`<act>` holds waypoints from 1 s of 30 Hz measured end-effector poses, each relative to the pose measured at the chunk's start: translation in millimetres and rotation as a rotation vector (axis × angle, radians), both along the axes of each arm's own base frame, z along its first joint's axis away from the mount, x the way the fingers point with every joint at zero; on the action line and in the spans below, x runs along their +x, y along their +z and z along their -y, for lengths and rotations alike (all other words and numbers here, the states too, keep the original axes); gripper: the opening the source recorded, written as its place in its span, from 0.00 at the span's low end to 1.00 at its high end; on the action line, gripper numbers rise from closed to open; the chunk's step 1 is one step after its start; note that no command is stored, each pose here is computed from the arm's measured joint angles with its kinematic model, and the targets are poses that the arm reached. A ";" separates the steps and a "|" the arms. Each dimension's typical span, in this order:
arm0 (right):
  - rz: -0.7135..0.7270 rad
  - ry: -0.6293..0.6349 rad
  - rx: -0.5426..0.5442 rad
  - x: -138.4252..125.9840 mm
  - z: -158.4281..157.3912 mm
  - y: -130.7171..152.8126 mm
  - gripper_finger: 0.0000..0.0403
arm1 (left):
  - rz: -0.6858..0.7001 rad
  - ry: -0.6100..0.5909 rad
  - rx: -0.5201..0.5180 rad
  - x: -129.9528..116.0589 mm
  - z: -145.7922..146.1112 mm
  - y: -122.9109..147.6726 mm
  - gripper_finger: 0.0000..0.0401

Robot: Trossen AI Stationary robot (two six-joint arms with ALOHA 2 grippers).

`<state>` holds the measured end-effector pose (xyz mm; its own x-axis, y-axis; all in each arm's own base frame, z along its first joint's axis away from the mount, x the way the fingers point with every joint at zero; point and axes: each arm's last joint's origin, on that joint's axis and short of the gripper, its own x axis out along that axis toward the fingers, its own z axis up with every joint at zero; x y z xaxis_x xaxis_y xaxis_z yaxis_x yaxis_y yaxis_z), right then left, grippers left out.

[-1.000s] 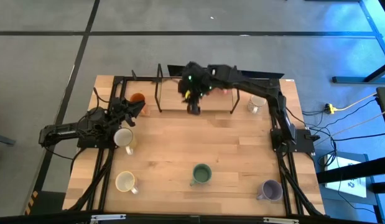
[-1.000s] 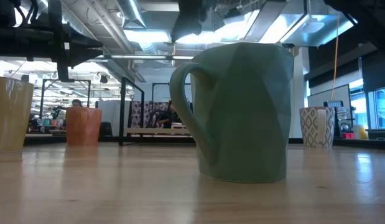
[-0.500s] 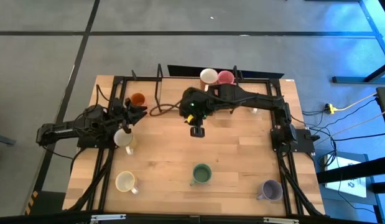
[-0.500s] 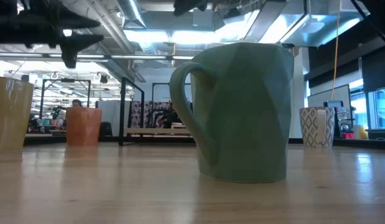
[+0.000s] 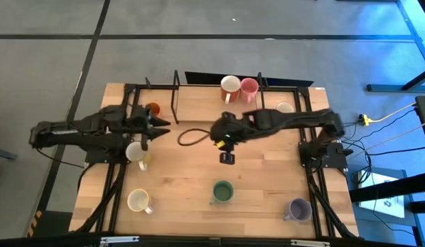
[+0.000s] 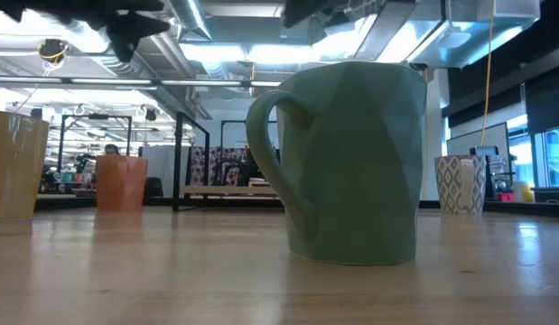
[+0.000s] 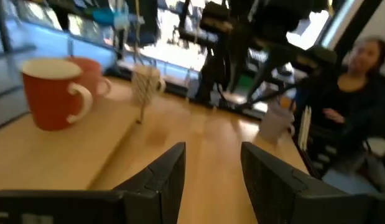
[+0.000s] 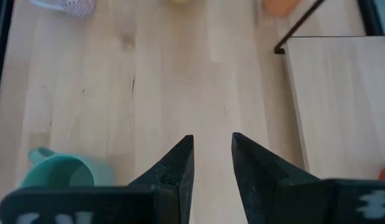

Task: Place coffee mugs
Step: Put the yellow mug on the shelf

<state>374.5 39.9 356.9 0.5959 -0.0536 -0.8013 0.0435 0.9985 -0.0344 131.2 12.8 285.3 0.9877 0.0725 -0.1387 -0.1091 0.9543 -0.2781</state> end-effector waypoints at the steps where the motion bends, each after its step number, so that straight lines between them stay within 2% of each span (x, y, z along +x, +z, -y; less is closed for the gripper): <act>1: 0.016 -0.018 0.000 -7.5 -1.3 -3.2 0.24 | -0.017 -0.013 0.000 5.6 1.3 2.3 0.37; 7: 0.107 -0.090 0.055 -55.3 -8.0 -23.7 0.24 | -0.134 -0.071 -0.001 36.6 11.3 12.9 0.37; 13: 0.132 -0.126 0.118 -100.1 -18.6 -45.4 0.24 | -0.459 -0.055 0.025 54.5 19.4 31.7 0.37; 16: 0.128 -0.108 0.130 -115.0 -26.2 -54.5 0.24 | -0.684 -0.052 0.007 48.1 20.8 42.4 0.37; 19: 0.116 -0.082 0.126 -122.3 -33.5 -61.0 0.24 | -0.860 -0.009 -0.058 35.7 20.1 52.8 0.37; 25: 0.086 -0.034 0.113 -127.7 -43.9 -69.7 0.24 | -1.049 0.111 -0.153 8.1 18.0 57.7 0.39; 28: 0.079 -0.024 0.108 -128.9 -46.2 -71.0 0.24 | -1.174 0.167 -0.151 -8.1 15.9 51.0 0.41; 30: 0.083 -0.031 0.103 -128.7 -45.9 -70.9 0.24 | -1.207 0.210 -0.137 -13.1 13.4 46.2 0.43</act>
<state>245.8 85.7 286.0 0.6596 0.0074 -0.7516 0.0724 0.9947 0.0733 118.1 -0.6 331.5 0.1921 0.1278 -0.9730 -0.5131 0.8583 0.0114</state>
